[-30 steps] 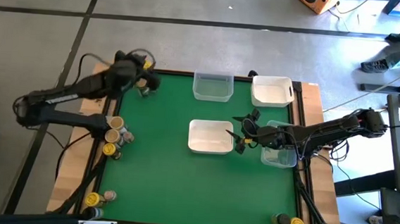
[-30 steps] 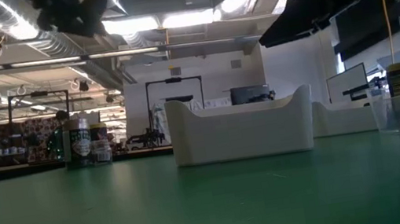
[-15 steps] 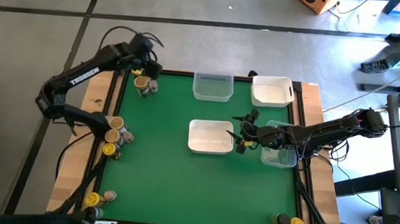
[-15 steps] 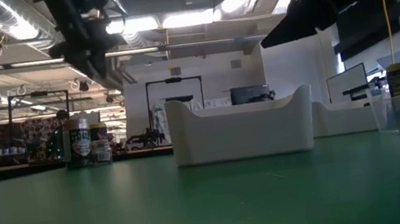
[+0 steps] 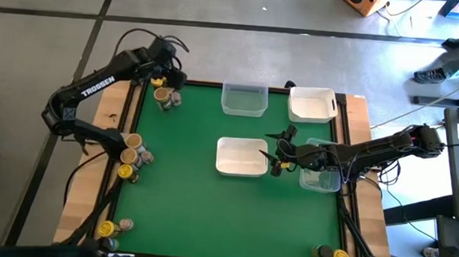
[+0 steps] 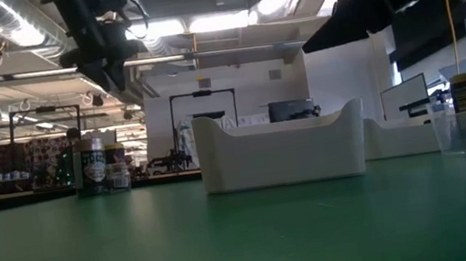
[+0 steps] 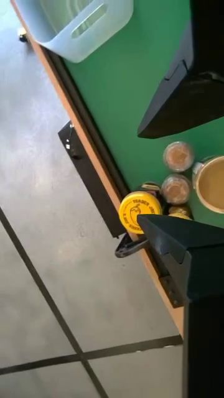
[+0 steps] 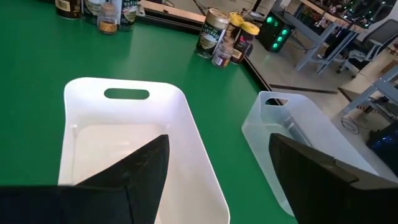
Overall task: Sort spices by type
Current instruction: Put the golden seasoning bottle into the top transparent bin
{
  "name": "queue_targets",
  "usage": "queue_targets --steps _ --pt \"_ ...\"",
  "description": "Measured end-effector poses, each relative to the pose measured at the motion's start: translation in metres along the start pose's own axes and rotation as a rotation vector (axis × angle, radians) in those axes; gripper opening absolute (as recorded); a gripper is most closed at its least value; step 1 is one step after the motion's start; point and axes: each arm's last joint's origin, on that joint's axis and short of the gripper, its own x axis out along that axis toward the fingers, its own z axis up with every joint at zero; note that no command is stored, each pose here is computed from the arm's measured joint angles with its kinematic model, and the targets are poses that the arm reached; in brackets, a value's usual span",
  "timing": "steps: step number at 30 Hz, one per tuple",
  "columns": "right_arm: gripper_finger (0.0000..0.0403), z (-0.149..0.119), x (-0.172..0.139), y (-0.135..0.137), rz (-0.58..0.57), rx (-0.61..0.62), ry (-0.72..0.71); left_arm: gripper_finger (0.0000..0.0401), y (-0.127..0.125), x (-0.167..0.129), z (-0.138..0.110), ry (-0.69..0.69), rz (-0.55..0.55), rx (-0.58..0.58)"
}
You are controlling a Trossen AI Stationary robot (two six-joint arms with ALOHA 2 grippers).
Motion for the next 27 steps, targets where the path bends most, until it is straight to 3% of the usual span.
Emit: queue_targets --steps 6,9,17,23,27 --pt "0.0276 -0.001 0.0 -0.001 -0.031 0.027 0.01 0.0224 0.01 0.004 -0.001 0.028 0.031 -0.036" --pt "0.0276 -0.002 0.0 -0.002 -0.079 0.029 0.027 0.0262 0.018 0.006 -0.003 0.061 0.056 -0.053" --pt "0.0276 -0.004 0.0 -0.002 -0.075 0.021 0.045 0.0362 0.021 0.007 -0.006 0.093 0.065 -0.079" --pt "0.0276 -0.004 0.0 -0.002 -0.075 0.021 0.045 0.0376 0.013 0.008 -0.009 0.099 0.05 -0.097" --pt "0.0276 -0.004 0.0 -0.002 -0.076 0.026 0.044 0.0371 0.009 0.019 -0.023 0.169 0.054 -0.151"
